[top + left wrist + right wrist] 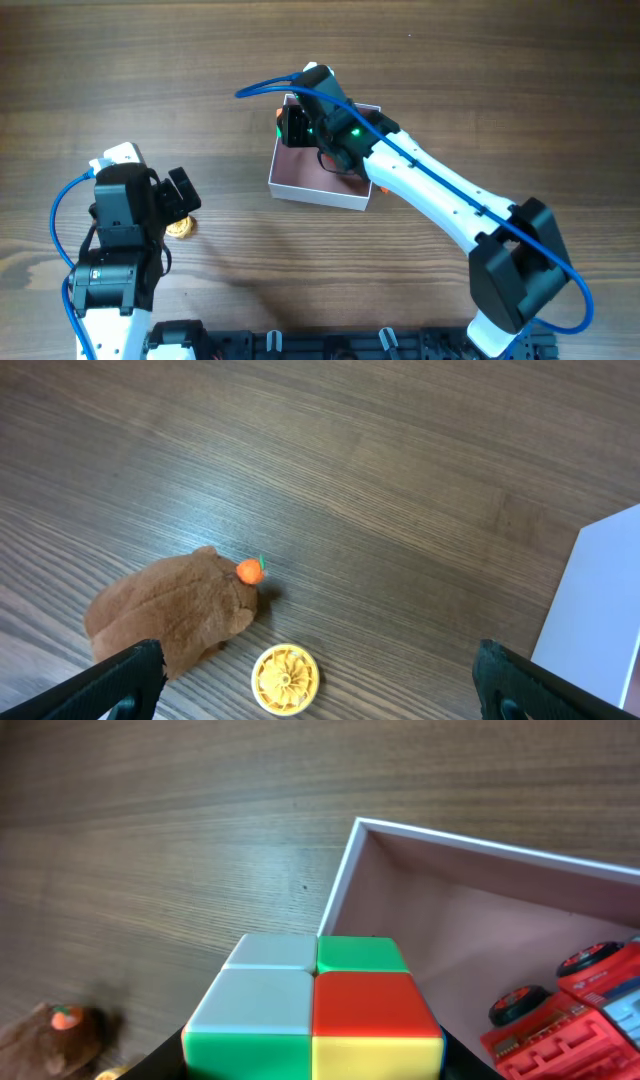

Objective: Pack container
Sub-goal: 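Carry the Rubik's cube into the box beside the truck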

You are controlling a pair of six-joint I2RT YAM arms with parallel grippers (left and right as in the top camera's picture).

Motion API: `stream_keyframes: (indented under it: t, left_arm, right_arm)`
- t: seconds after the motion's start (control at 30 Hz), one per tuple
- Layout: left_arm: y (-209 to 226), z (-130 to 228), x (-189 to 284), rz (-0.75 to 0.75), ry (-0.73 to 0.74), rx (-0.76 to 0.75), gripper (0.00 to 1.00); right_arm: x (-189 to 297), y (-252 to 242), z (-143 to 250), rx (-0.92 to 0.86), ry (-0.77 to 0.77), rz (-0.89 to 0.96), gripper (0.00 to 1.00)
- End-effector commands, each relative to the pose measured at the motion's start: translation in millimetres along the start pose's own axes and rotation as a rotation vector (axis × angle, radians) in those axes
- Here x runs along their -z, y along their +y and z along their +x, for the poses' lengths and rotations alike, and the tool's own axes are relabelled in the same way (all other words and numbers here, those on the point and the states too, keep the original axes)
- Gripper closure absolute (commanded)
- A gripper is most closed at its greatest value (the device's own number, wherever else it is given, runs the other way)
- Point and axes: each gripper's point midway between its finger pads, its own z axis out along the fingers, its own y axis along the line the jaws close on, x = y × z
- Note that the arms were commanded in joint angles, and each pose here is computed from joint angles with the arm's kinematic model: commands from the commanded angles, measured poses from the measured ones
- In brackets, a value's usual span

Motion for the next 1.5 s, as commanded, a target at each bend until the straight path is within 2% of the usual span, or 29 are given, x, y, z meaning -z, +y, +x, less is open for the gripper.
stream_keyframes:
  t: [0.0, 0.27, 0.63, 0.93, 1.13, 1.2, 1.27, 1.3, 1.4, 1.47]
  left_arm:
    - [-2.9, -7.5, 3.9, 0.018, -0.014, 0.004, 0.00]
    - [-2.9, -7.4, 3.9, 0.018, -0.013, 0.004, 0.00]
    - [-3.5, -7.3, 3.9, 0.022, -0.012, 0.003, 0.00]
    - [-3.5, -7.3, 3.9, 0.022, -0.012, 0.004, 0.00]
    - [-4.7, -6.8, 3.9, 0.029, -0.010, 0.003, 0.00]
    - [-4.8, -6.9, 3.9, 0.029, -0.010, 0.003, 0.00]
    - [-4.8, -6.9, 3.9, 0.029, -0.010, 0.003, 0.00]
    - [-4.8, -6.9, 3.9, 0.029, -0.010, 0.004, 0.00]
    - [-4.8, -6.8, 3.9, 0.029, -0.010, 0.003, 0.00]
    - [-5.2, -6.7, 3.9, 0.032, -0.009, 0.003, 0.00]
  right_arm:
    - [-9.8, -15.1, -1.4, -0.018, -0.020, 0.072, 0.96]
    - [-29.6, -51.2, 29.7, -0.032, 0.075, 0.222, 0.96]
    - [-16.4, -104.0, 41.7, -0.103, 0.132, 0.417, 0.96]
    - [-21.8, -94.5, 29.6, 0.083, 0.118, 0.363, 0.94]
    - [-22.8, -94.3, 16.0, 0.083, 0.054, 0.375, 0.71]
    - [-23.1, -93.7, 15.1, 0.083, 0.051, 0.372, 0.52]
    - [-23.3, -93.3, 14.6, 0.083, 0.048, 0.371, 0.48]
    - [-23.3, -93.3, 14.5, 0.083, 0.048, 0.371, 0.41]
    - [-23.3, -93.2, 14.7, 0.092, 0.050, 0.370, 0.30]
    - [-23.3, -93.1, 14.5, 0.113, 0.054, 0.369, 0.27]
